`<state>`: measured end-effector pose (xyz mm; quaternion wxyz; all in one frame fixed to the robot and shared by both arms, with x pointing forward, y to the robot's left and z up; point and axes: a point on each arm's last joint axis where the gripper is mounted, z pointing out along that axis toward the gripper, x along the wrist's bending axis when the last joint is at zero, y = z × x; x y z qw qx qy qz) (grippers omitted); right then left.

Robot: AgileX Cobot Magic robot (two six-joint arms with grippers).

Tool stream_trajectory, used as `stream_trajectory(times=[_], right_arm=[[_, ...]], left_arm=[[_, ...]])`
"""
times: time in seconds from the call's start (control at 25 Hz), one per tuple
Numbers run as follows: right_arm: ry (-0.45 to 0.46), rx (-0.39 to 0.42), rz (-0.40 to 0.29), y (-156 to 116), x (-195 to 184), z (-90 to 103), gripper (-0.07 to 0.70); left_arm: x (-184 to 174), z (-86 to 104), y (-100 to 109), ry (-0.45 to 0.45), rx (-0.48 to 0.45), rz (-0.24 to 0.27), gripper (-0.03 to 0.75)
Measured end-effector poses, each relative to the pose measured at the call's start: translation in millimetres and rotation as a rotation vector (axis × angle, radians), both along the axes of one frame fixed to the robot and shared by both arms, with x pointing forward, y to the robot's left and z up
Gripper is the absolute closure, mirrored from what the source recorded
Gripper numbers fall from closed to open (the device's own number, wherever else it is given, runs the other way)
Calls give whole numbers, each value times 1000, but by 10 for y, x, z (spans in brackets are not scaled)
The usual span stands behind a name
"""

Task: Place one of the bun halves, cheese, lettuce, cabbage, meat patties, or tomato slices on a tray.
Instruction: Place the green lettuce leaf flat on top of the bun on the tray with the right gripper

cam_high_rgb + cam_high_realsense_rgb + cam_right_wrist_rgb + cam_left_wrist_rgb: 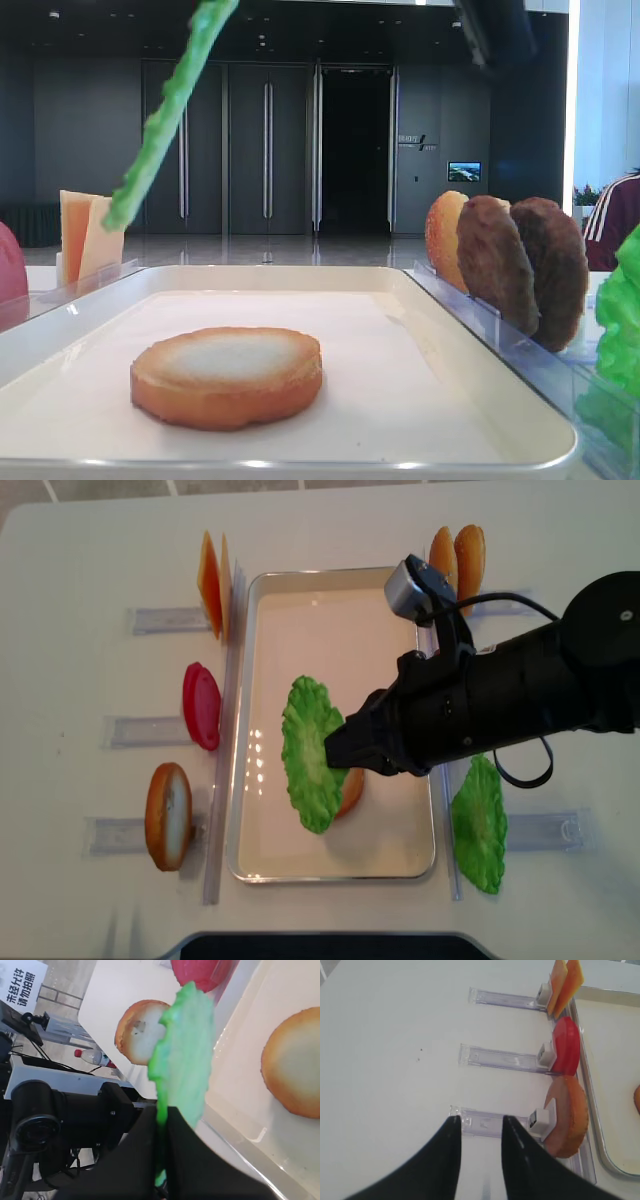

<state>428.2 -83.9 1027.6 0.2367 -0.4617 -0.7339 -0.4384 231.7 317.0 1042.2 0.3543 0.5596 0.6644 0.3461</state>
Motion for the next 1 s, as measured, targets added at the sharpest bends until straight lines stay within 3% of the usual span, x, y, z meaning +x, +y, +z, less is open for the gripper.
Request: stream_trajectory(times=[0.44, 0.68, 1.0], right_arm=[[36, 38, 37, 164, 155, -355, 600], [48, 52, 56, 212, 202, -468, 600], [27, 58, 22, 139, 328, -507, 600]], left_arm=[[0, 0, 0, 0, 0, 0, 496], [0, 0, 0, 0, 0, 0, 496], [0, 0, 0, 0, 0, 0, 496]])
